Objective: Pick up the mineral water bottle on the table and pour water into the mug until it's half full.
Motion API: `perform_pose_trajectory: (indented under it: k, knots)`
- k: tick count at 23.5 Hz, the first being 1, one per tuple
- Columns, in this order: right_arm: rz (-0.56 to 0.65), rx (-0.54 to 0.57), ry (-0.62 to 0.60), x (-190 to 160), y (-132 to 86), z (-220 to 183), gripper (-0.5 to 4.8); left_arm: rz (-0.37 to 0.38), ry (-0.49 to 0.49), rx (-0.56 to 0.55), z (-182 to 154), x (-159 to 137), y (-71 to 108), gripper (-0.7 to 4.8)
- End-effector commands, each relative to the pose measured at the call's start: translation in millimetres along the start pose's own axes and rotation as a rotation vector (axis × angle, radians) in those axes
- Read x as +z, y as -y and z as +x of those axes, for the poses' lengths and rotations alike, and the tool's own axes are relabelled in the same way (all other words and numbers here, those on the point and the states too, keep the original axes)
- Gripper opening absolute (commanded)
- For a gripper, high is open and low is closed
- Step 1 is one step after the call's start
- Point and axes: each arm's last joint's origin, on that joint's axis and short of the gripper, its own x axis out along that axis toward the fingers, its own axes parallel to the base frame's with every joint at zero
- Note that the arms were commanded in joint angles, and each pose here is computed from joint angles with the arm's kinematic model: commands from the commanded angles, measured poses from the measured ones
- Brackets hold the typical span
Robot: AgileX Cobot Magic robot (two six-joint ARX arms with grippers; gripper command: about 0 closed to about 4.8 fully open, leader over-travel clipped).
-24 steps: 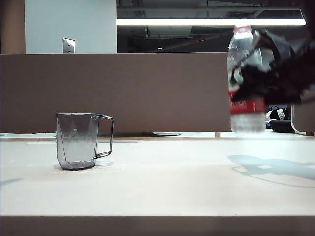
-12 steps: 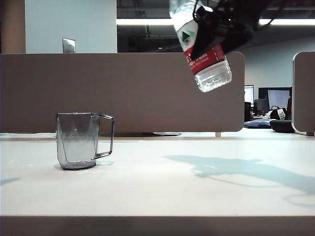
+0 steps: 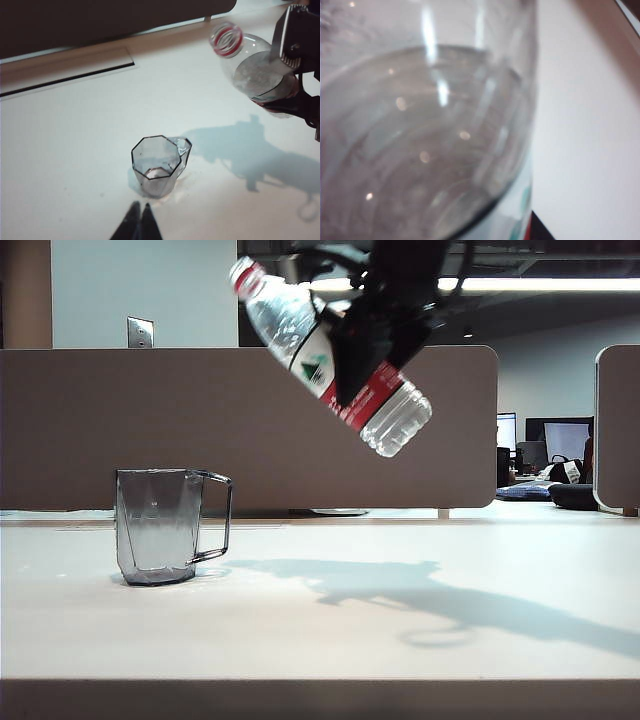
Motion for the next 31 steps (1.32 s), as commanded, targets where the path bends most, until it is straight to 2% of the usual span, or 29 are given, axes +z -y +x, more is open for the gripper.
perform_pose_trajectory:
  k: [1, 4, 5, 9, 13, 19, 31]
  knots:
    - [-0.055, -0.05, -0.028, 12, -5, 5, 2.91, 0.008, -0.065, 0.001, -3, -6, 0.3, -0.05]
    - [-0.12, -0.086, -0.088, 14, -21, 14, 2.81, 0.01, -0.113, -0.001, -3, -11, 0.5, -0.05]
    - [-0.165, -0.101, -0.116, 15, -28, 17, 2.56, 0.009, -0.133, -0.002, -4, -13, 0.6, -0.05]
    - [-0.22, -0.141, -0.155, 16, -43, 24, 2.54, 0.008, -0.163, -0.004, -5, -16, 0.9, -0.05]
    - [-0.303, -0.208, -0.236, 13, -45, 31, 2.55, 0.009, -0.139, -0.003, -12, -17, 1.2, -0.05]
    - [-0.362, -0.26, -0.272, 12, -44, 32, 2.55, 0.009, -0.13, -0.002, -15, -17, 1.5, -0.05]
    - [-0.433, -0.299, -0.272, 16, -47, 31, 2.55, 0.009, -0.127, -0.002, -18, -18, 1.6, -0.05]
